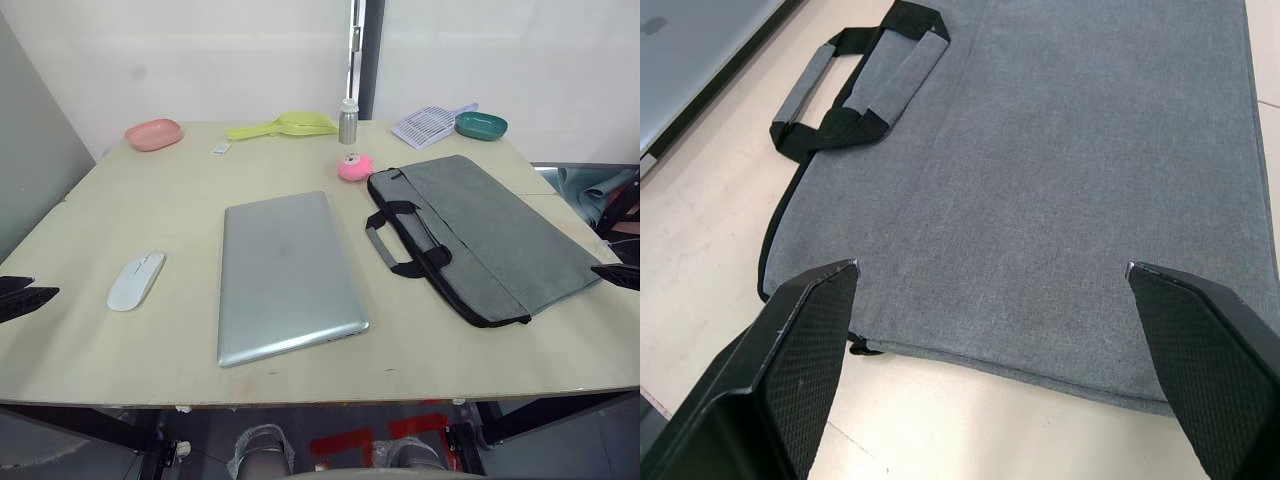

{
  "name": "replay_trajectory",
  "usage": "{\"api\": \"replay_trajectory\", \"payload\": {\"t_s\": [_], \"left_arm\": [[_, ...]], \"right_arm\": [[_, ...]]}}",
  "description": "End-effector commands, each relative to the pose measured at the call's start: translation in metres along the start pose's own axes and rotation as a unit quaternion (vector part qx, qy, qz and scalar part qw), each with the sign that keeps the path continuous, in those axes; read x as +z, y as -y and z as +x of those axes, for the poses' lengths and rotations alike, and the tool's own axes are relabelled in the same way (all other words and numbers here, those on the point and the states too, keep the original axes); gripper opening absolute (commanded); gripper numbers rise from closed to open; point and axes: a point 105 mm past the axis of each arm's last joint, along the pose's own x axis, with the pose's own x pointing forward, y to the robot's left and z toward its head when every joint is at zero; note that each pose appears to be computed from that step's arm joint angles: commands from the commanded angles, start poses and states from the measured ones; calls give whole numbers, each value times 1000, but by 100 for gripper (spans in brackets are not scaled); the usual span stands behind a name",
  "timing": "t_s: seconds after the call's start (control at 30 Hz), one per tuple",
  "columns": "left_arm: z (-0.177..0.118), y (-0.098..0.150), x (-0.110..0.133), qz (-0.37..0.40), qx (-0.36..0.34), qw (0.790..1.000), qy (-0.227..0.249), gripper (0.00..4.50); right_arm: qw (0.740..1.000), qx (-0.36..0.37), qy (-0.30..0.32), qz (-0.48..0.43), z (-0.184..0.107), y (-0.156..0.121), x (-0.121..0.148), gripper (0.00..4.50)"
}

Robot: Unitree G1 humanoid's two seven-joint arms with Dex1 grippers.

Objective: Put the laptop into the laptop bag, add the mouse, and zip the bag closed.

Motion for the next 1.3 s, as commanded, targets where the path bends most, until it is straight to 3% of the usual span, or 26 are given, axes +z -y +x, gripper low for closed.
{"api": "replay_trajectory", "payload": {"t_s": [0.03, 0.67, 0.77, 0.9, 1.03, 1.23, 1.3], "left_arm": [[-1, 3, 10, 17, -3, 1000, 18, 444], [9, 12, 2, 18, -15, 1000, -2, 444], [15, 16, 10, 28, -23, 999, 16, 444], [33, 35, 40, 30, -60, 994, 85, 444], [54, 53, 43, 30, -94, 991, 88, 444], [98, 81, 25, -86, -136, 985, 64, 450], [108, 88, 14, -97, -140, 985, 34, 450]], "right_arm": [[1000, 3, 19, -25, -2, -4, 12, 450], [1000, 13, 5, -23, 2, -7, 7, 450], [999, 25, 15, -28, 6, -12, 11, 450], [996, 60, 49, -43, 22, -29, 27, 450], [991, 97, 72, -60, 44, -50, 41, 450], [984, 114, 79, -115, 100, -75, 61, 261], [978, 137, 67, -141, 117, -87, 64, 190]]}}
